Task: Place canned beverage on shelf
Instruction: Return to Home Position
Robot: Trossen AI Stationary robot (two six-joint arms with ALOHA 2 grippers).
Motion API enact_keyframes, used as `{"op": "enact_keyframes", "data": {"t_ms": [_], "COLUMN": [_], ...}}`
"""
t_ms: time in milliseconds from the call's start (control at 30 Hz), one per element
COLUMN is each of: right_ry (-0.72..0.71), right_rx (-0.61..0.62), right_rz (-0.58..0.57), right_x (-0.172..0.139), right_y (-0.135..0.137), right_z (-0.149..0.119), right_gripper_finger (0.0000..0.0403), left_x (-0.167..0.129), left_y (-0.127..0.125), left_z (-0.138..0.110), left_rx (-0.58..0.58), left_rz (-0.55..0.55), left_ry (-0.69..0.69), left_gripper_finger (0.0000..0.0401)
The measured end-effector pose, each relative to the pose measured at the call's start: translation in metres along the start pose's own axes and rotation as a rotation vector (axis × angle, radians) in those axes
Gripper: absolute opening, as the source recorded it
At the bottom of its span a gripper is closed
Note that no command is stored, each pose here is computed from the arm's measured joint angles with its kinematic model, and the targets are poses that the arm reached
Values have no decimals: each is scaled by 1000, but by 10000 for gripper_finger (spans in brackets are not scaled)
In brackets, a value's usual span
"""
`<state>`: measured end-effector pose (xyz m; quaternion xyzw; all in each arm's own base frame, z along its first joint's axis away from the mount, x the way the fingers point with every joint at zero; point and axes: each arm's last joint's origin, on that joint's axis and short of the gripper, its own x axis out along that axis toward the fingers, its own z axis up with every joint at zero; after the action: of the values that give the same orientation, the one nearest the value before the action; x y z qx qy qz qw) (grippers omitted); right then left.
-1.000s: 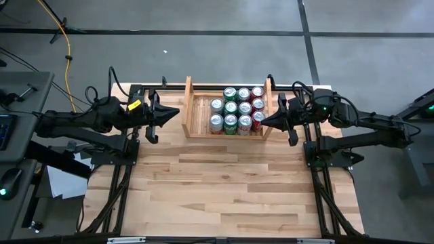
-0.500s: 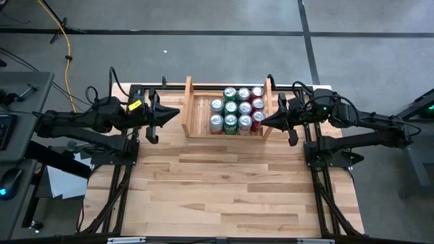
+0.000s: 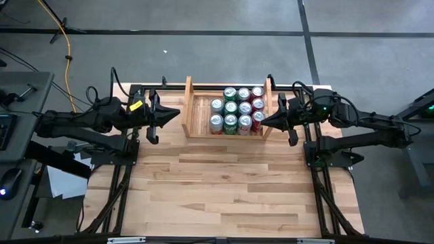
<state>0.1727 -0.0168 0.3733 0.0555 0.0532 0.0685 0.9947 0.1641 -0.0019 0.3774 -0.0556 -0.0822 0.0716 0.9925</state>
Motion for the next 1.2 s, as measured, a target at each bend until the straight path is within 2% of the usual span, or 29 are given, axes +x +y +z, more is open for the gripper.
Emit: {"op": "enact_keyframes", "data": {"t_ms": [400,533,733,867,1067,1200], "right_ry": [0,0,1,1,2,13], "right_rx": [0,23,42,42,66,73], "right_rz": [0,0,0,0,0,-2], "right_x": [0,0,0,0,0,0], "right_y": [0,0,0,0,0,0], "right_z": [0,0,0,0,0,-1], "right_gripper_finger": [0,0,0,0,0,0], "left_x": [-2,-12,-32,-41,-56,-68], "left_y": [0,2,6,11,21,26], "left_z": [0,7,2,-30,-92,-117], "left_rx": [-5,29,53,-8,-139,-196], "left_rz": [2,6,11,8,22,43], "left_ry": [10,-25,47,8,-92,-135], "left_gripper_finger": [3,3,1,0,0,0]}}
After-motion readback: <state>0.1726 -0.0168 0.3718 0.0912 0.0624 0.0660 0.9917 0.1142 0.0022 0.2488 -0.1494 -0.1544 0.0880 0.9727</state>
